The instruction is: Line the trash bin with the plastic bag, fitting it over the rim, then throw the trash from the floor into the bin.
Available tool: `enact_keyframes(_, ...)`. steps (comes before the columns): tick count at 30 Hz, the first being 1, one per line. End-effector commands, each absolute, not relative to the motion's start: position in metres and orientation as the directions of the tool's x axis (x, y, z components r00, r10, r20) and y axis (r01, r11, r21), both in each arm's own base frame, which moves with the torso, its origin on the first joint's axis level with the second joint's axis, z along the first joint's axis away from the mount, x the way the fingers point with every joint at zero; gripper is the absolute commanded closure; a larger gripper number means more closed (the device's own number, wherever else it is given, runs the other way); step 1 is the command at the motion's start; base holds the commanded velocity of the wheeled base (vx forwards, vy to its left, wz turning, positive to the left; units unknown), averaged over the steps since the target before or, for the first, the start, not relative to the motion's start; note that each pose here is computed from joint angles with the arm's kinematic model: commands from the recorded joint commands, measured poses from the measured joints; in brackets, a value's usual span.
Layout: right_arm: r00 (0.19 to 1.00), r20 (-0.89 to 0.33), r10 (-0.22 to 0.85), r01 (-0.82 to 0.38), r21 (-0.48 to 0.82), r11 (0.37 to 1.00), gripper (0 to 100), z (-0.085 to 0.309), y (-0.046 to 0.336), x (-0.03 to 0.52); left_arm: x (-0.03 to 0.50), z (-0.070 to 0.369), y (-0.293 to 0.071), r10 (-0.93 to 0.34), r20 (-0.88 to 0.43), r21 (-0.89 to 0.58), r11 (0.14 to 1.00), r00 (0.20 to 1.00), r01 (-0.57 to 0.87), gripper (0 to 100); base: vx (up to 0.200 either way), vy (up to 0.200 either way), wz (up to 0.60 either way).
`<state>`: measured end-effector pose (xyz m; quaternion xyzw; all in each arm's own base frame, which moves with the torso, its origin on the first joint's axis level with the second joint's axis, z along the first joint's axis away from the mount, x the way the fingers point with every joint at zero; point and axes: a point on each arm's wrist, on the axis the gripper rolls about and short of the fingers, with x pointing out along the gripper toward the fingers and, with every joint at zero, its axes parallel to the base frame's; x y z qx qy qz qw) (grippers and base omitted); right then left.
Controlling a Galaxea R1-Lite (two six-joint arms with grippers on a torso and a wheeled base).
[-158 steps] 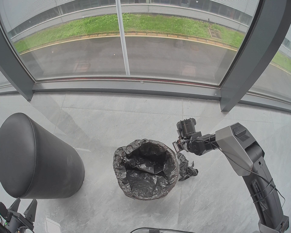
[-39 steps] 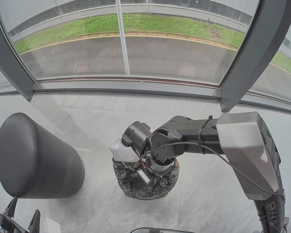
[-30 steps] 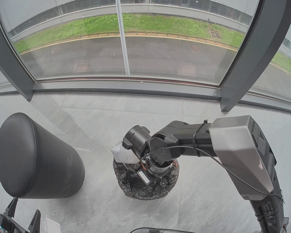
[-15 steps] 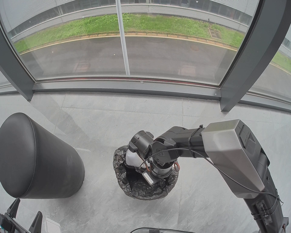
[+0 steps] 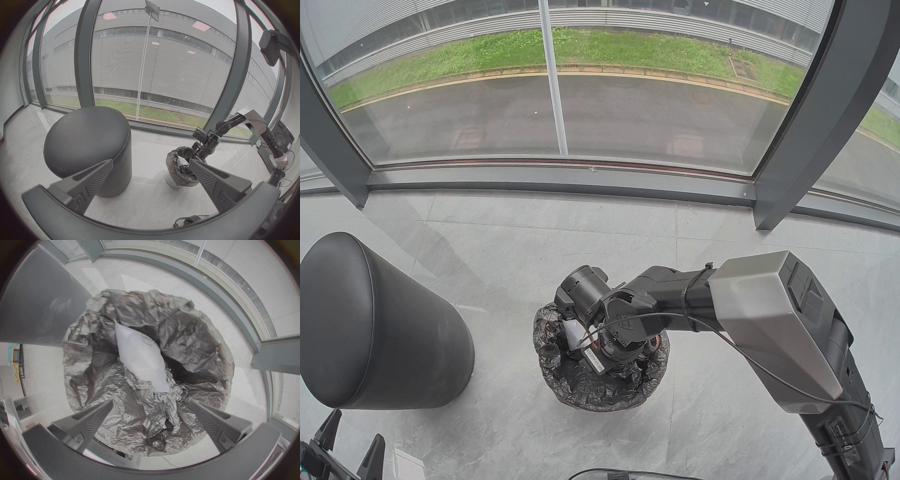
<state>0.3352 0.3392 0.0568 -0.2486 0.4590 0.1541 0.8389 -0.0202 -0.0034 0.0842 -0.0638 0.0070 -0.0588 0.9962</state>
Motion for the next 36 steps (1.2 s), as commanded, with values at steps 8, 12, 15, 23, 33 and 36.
enact_keyframes(8,0.556,-0.829,0.067,-0.54,-0.298,0.787,0,0.067,0.355,0.319,-0.023,0.082,-0.002,-0.069,0.029,-0.128,0.989,0.997,0.072,0,0.0,0.0,0.0)
enact_keyframes(12,0.564,-0.822,0.081,-0.539,-0.292,0.79,0,0.067,0.357,0.319,-0.023,0.082,-0.002,-0.069,0.029,-0.126,0.989,0.997,0.072,0,0.0,0.0,0.0)
enact_keyframes(15,0.571,-0.816,0.088,-0.535,-0.29,0.794,0,0.068,0.357,0.321,-0.023,0.082,-0.002,-0.069,0.029,-0.128,0.989,0.997,0.072,0,0.0,0.0,0.0)
enact_keyframes(23,0.567,-0.82,0.076,-0.525,-0.288,0.801,100,0.055,0.355,0.329,-0.023,0.082,-0.002,-0.067,0.032,-0.129,0.989,0.997,0.071,0,0.0,0.0,0.0)
enact_keyframes(33,0.655,-0.741,0.147,-0.507,-0.288,0.812,100,0.014,0.364,0.357,-0.023,0.083,-0.002,-0.066,0.038,-0.15,0.986,0.997,0.071,0,0.0,0.0,0.0)
enact_keyframes(36,0.657,-0.739,0.148,-0.506,-0.287,0.814,100,0.014,0.364,0.358,-0.023,0.083,-0.002,-0.066,0.04,-0.154,0.985,0.997,0.071,0,0.0,0.0,0.0)
